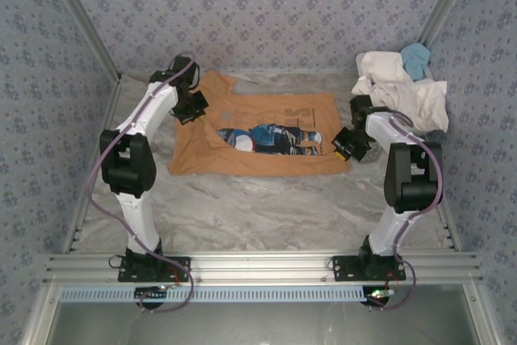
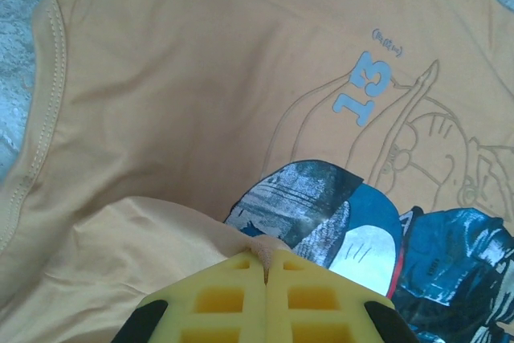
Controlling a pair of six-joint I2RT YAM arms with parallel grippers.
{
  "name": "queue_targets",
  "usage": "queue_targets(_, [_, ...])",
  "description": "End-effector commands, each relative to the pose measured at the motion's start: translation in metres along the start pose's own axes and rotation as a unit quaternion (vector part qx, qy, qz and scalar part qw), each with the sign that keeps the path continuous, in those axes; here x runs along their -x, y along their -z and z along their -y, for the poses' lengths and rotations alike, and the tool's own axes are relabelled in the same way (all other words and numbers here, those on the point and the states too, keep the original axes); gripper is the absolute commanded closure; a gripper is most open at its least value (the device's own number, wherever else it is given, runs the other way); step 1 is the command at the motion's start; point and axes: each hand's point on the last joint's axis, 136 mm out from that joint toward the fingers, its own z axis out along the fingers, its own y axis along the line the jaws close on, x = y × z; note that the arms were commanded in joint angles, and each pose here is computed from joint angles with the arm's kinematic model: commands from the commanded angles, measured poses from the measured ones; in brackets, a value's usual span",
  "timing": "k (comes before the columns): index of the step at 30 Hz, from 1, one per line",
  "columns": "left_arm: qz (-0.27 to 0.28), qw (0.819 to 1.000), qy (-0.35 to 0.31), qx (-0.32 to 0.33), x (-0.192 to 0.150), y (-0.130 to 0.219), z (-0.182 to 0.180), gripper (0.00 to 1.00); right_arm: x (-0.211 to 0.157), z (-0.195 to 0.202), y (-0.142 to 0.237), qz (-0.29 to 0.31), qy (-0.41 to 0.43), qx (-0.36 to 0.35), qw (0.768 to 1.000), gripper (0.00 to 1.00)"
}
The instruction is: Fold and stack the t-shirts
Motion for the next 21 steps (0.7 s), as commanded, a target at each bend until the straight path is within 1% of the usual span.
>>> queue_targets(1, [0.006, 1.000, -0.019, 0.015, 0.009, 0.000, -0.003, 1.00, 0.010, -0.002, 0.002, 0.008, -0.010, -0.003, 1.000, 1.00])
queue_targets(7, [0.006, 0.999, -0.026, 0.023, 0.015, -0.008, -0.001, 1.00, 0.014, -0.003, 0.000, 0.008, -0.018, -0.004, 1.000, 1.00])
queue_targets(14, [0.017, 0.998, -0.015, 0.066, 0.022, -0.009, -0.020, 1.00, 0.019, -0.001, 0.001, 0.012, -0.024, -0.006, 1.000, 1.00])
queue_targets(21, [0.028, 0.996, 0.003, 0.080, 0.029, -0.007, -0.033, 1.00, 0.027, -0.004, -0.003, 0.012, -0.027, -0.004, 1.000, 1.00])
